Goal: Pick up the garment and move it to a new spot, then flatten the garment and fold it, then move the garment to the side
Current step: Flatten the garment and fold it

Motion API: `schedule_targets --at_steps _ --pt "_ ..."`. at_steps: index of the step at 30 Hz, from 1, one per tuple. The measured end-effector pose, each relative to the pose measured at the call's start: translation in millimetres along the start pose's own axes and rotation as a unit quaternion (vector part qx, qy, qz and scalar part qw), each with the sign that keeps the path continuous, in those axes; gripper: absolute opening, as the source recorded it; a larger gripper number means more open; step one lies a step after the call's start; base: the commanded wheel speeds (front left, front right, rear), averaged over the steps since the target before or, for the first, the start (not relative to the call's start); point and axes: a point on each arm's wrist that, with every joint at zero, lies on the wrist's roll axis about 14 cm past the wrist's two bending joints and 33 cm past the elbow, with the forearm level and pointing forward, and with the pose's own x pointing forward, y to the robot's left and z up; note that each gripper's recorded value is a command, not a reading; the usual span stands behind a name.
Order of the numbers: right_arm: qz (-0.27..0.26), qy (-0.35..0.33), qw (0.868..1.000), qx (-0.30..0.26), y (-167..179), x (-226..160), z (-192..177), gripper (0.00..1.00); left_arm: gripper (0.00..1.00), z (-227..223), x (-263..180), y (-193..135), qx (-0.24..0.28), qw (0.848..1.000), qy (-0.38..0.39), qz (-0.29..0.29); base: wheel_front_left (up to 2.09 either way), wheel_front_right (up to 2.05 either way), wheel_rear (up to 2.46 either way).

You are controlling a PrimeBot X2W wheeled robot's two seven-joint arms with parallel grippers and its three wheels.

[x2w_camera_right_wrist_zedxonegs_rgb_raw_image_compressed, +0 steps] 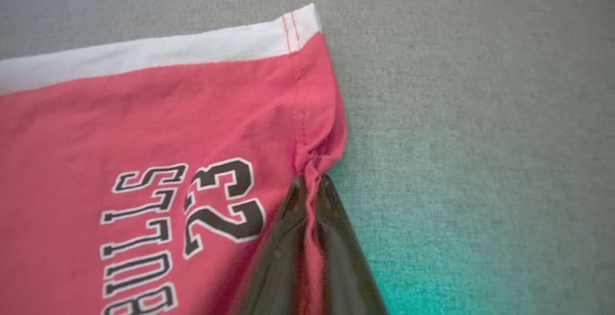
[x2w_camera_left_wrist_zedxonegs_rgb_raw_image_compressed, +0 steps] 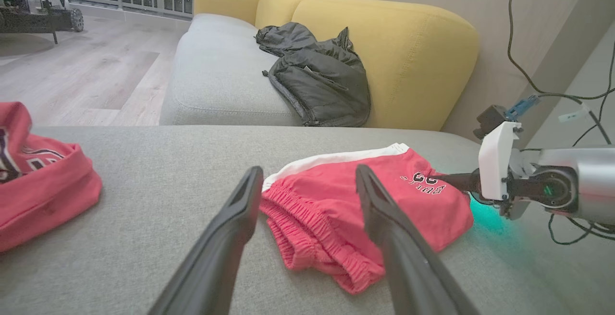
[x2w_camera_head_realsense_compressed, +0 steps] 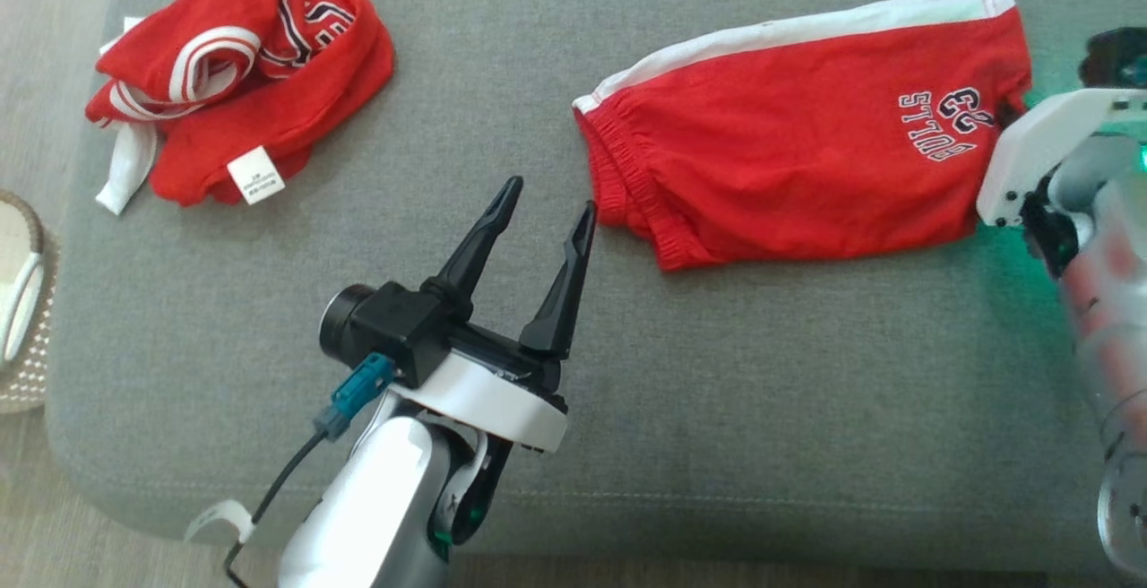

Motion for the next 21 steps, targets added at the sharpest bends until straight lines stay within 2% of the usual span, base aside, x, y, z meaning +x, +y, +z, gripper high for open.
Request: schedule_targets --at_steps 7,12,18,21 --pt "-0.02 -0.005 1.0 -0.018 -22 -18 -1 0.0 1.0 2 0 -11 0.0 1.0 -0.004 -0.012 0.0 0.0 0.0" --pt "-0.06 -0.01 0.998 -0.036 -60 -40 -6 0.0 1.0 -3 0 -22 -0.005 1.0 0.0 -0.027 0.0 0.0 0.0" --pt "-0.126 -0.05 0.988 -0.075 -118 -72 23 0.0 1.0 -5 1 -42 -0.014 0.998 0.003 -0.061 0.0 0.0 0.0" --pt "-0.137 -0.08 0.983 -0.09 -122 -78 41 0.0 1.0 -5 1 -45 -0.014 0.998 0.003 -0.068 0.0 0.0 0.0"
